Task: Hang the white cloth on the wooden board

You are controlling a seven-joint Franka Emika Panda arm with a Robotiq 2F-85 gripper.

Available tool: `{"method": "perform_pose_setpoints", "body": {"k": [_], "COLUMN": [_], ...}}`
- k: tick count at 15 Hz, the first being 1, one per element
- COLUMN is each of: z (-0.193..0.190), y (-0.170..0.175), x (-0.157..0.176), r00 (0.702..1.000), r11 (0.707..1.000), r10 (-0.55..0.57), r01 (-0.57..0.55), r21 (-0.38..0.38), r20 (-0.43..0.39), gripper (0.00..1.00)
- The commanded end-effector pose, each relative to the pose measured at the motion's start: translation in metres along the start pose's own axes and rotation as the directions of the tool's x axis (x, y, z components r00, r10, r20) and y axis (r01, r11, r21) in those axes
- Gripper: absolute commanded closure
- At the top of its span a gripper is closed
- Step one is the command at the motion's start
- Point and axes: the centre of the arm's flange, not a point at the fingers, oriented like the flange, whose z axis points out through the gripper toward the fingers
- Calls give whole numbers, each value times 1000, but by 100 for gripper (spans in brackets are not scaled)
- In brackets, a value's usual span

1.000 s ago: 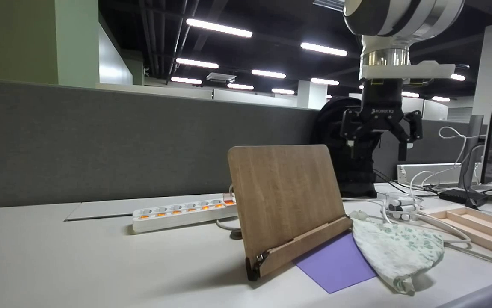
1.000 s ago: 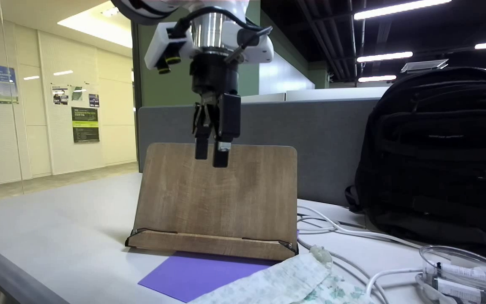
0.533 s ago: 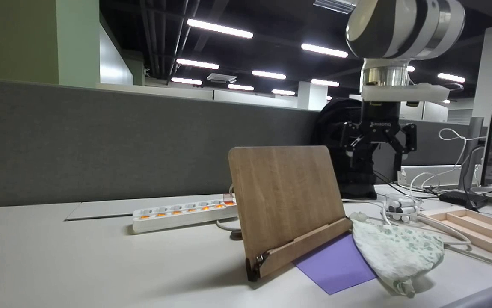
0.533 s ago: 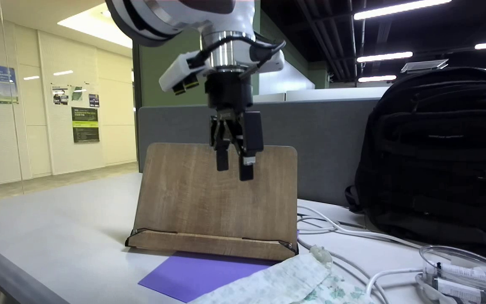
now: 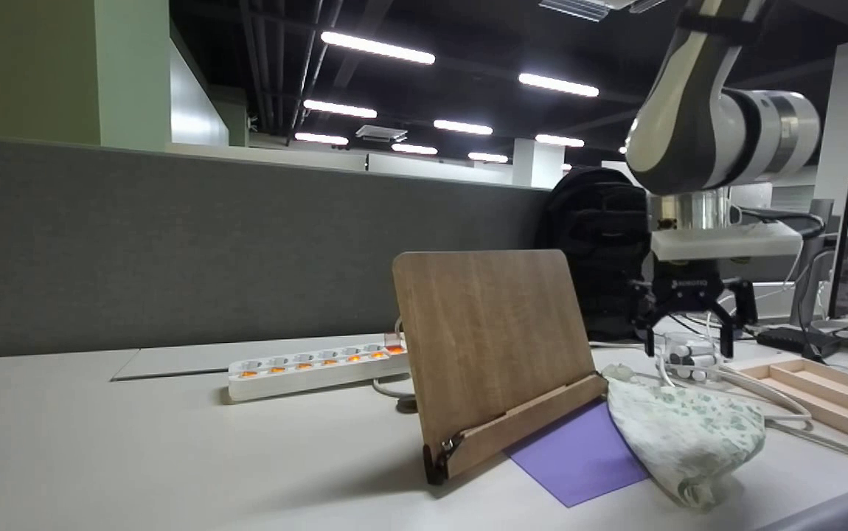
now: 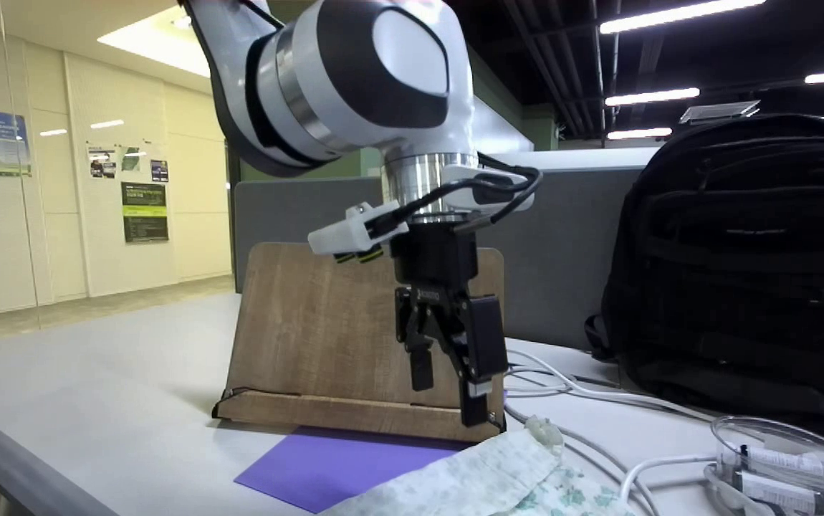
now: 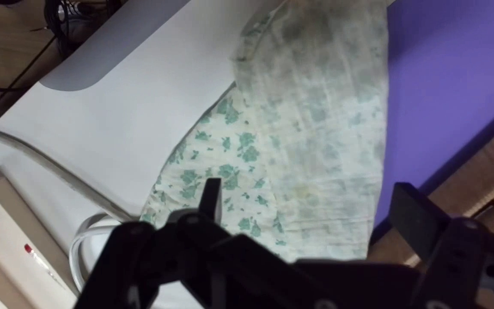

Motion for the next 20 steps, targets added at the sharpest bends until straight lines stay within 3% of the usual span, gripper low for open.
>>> {"method": "perform_pose_setpoints", "body": {"k": [1,6,20], "z": [38,67,102], "y": [14,12,-12], "x": [17,21,30], "r00": [999,996,993], "r11": [999,999,999], "r10": [42,48,-32], "r01": [-41,-47,35], "r21": [-25,-16,-26], "r20": [32,77,109], "gripper": [0,0,3]}}
